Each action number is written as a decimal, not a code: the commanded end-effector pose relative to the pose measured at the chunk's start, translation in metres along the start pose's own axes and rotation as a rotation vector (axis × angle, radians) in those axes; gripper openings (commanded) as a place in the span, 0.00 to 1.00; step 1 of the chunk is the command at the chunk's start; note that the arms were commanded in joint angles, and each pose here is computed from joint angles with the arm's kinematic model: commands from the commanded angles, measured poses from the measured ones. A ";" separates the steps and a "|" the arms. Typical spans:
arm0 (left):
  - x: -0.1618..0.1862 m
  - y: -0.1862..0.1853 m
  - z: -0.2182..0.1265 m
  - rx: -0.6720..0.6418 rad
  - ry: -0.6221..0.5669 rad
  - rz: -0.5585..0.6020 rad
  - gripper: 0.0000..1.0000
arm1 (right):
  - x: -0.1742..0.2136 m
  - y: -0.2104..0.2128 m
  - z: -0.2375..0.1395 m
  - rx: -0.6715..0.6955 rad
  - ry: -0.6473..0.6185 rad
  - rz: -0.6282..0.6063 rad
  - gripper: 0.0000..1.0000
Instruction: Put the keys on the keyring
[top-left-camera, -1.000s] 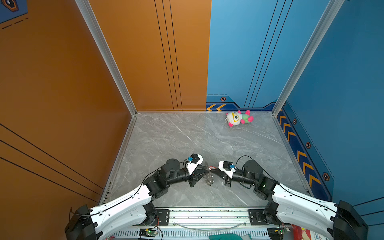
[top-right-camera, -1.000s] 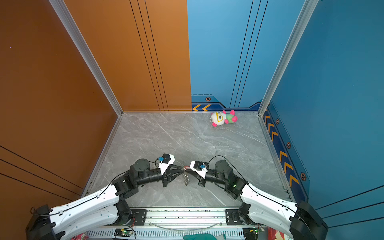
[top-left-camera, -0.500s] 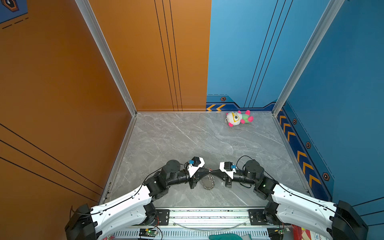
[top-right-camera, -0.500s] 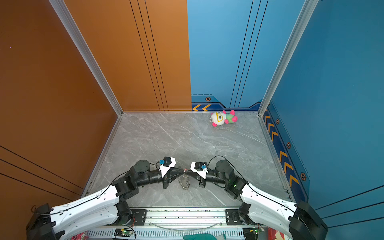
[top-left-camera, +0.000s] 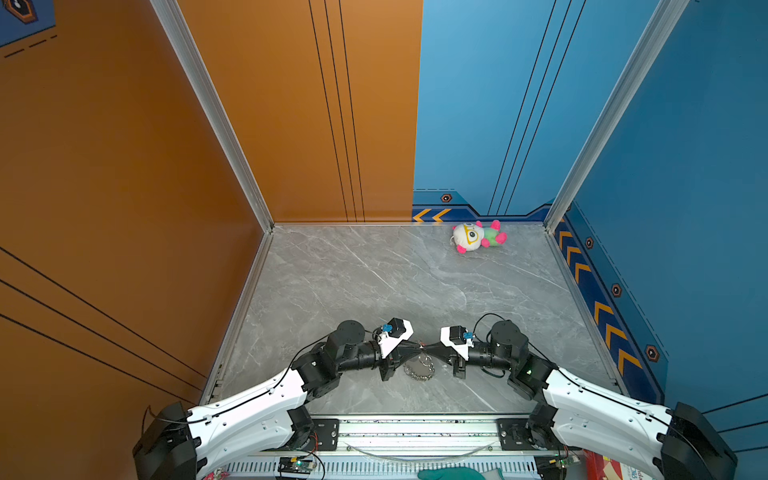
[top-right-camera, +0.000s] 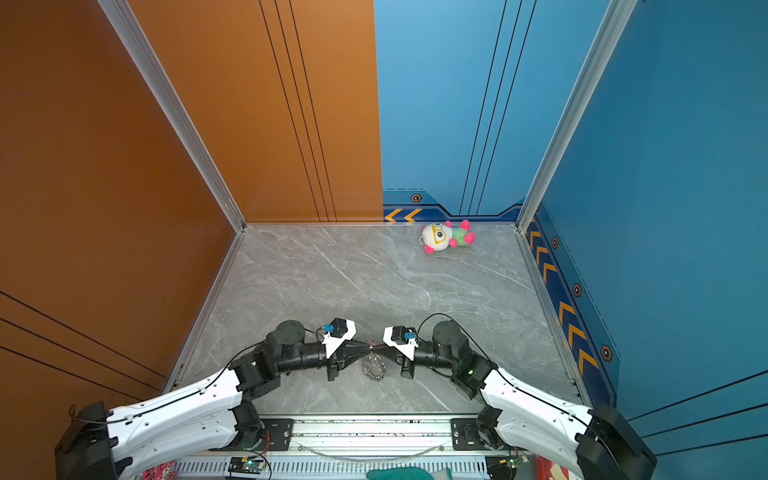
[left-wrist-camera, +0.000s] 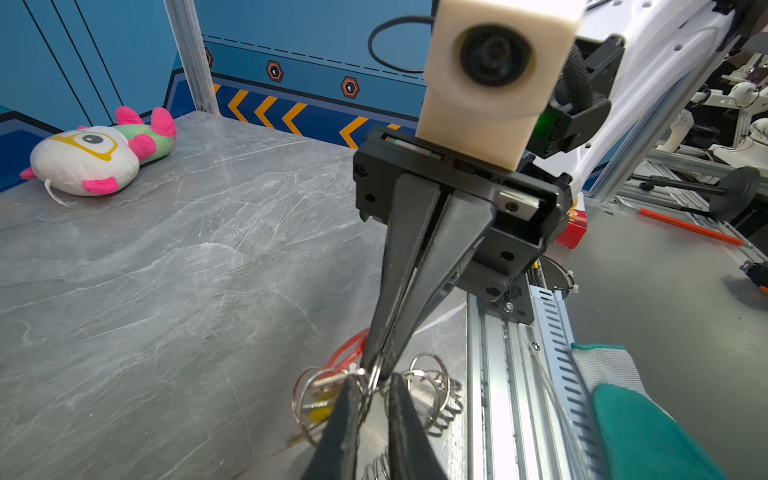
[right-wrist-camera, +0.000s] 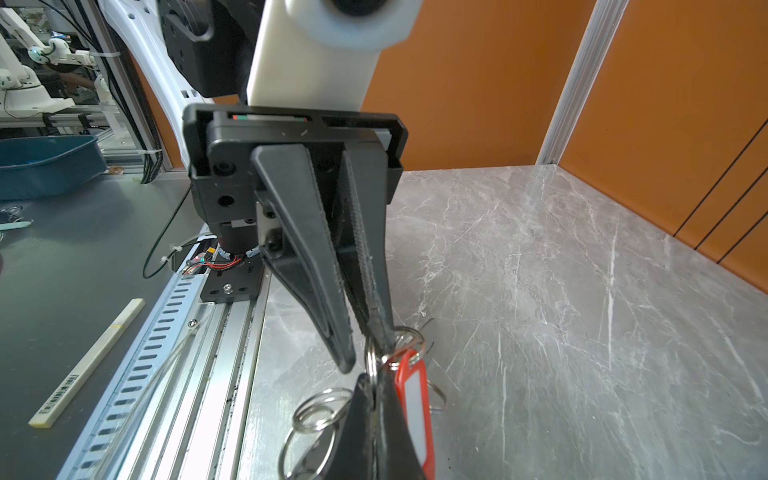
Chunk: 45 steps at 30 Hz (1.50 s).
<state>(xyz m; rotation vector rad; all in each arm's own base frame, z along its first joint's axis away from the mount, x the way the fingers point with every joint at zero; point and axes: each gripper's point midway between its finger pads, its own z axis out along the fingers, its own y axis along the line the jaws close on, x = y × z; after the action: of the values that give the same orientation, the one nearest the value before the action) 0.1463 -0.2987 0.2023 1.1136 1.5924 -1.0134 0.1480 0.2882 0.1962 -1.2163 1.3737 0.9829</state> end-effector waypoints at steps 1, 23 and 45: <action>0.017 -0.023 0.001 0.110 0.037 0.023 0.15 | -0.029 0.006 -0.006 -0.033 -0.093 -0.072 0.00; 0.023 -0.008 0.008 0.006 0.079 0.070 0.00 | -0.017 -0.001 -0.002 -0.011 0.060 -0.056 0.00; 0.028 -0.006 0.003 -0.031 0.104 0.109 0.00 | 0.003 0.017 -0.014 -0.055 0.447 -0.134 0.15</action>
<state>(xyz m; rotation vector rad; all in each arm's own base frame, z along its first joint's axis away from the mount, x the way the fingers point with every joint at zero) 0.1414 -0.3019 0.1877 1.2073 1.5685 -0.8853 0.1310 0.2878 0.1965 -1.5863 1.5531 0.7454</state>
